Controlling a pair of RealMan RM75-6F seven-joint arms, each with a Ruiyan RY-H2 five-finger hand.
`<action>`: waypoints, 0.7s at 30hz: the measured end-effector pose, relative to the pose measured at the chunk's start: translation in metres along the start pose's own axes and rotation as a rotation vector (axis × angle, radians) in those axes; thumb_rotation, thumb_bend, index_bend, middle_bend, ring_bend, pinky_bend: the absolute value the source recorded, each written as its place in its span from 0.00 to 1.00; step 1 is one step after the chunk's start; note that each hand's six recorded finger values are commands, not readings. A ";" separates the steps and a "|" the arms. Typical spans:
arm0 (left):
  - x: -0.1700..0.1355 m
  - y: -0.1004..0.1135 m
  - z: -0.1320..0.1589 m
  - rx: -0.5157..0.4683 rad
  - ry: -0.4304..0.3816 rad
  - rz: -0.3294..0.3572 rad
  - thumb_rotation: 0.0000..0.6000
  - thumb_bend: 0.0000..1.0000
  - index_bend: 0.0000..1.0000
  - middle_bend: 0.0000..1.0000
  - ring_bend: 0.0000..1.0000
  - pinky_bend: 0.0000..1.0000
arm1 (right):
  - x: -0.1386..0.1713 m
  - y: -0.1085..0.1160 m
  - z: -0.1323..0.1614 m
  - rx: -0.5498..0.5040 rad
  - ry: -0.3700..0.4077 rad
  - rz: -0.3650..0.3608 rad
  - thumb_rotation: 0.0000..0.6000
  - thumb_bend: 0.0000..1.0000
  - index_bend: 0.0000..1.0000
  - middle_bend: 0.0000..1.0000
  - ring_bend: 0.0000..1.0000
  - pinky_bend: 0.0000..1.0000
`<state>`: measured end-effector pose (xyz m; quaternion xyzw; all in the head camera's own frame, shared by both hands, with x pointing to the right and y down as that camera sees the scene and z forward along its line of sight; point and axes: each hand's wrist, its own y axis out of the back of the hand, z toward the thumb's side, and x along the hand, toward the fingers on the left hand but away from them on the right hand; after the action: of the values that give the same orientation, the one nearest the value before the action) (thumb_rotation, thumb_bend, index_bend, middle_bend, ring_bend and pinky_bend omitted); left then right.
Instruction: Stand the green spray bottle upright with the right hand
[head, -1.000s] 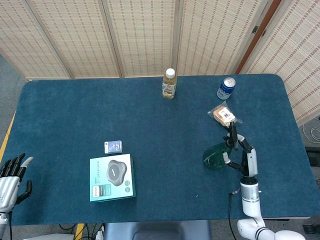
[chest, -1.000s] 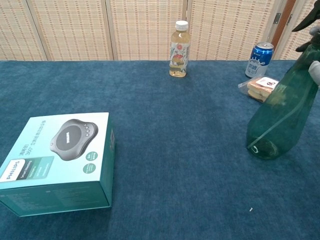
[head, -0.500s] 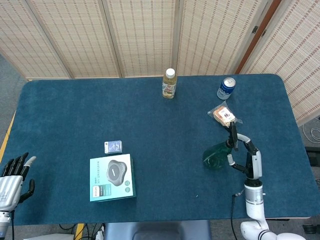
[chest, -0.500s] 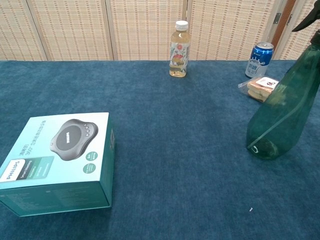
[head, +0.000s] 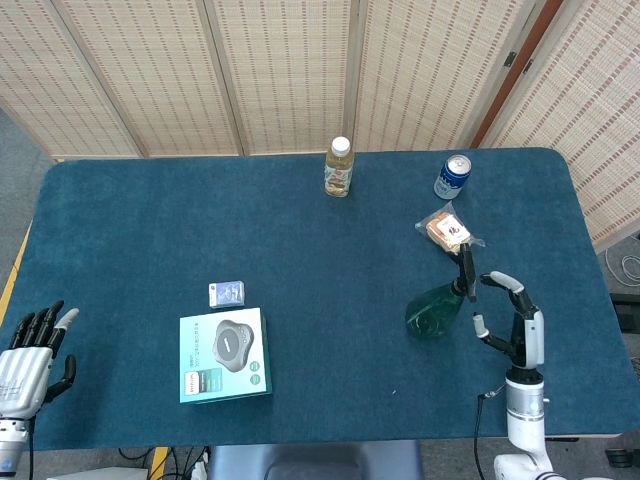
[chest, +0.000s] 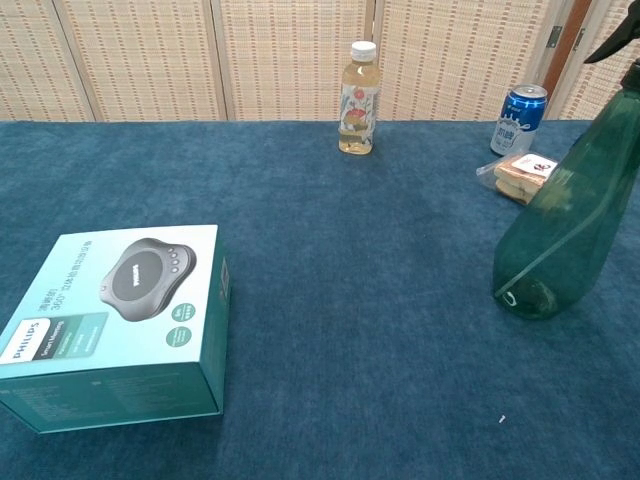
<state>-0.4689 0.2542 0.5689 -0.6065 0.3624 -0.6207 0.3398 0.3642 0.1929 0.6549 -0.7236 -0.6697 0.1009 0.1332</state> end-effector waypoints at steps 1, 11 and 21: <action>0.001 0.003 0.001 -0.003 -0.003 0.009 1.00 0.59 0.09 0.00 0.00 0.00 | 0.000 0.004 0.002 0.026 -0.003 0.004 1.00 0.25 0.27 0.32 0.31 0.32; 0.015 0.025 0.008 -0.048 -0.036 0.044 1.00 0.59 0.09 0.00 0.00 0.00 | -0.002 0.060 0.057 0.440 -0.106 0.070 1.00 0.26 0.27 0.32 0.30 0.32; 0.027 0.028 0.024 -0.057 -0.049 0.007 1.00 0.59 0.09 0.00 0.00 0.00 | 0.022 0.124 0.056 1.153 -0.385 0.327 1.00 0.28 0.27 0.29 0.26 0.32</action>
<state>-0.4468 0.2160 0.5580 -0.6297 0.3739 -0.5939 0.3332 0.4647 0.2093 0.5618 -0.5973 -0.4002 0.5933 0.3620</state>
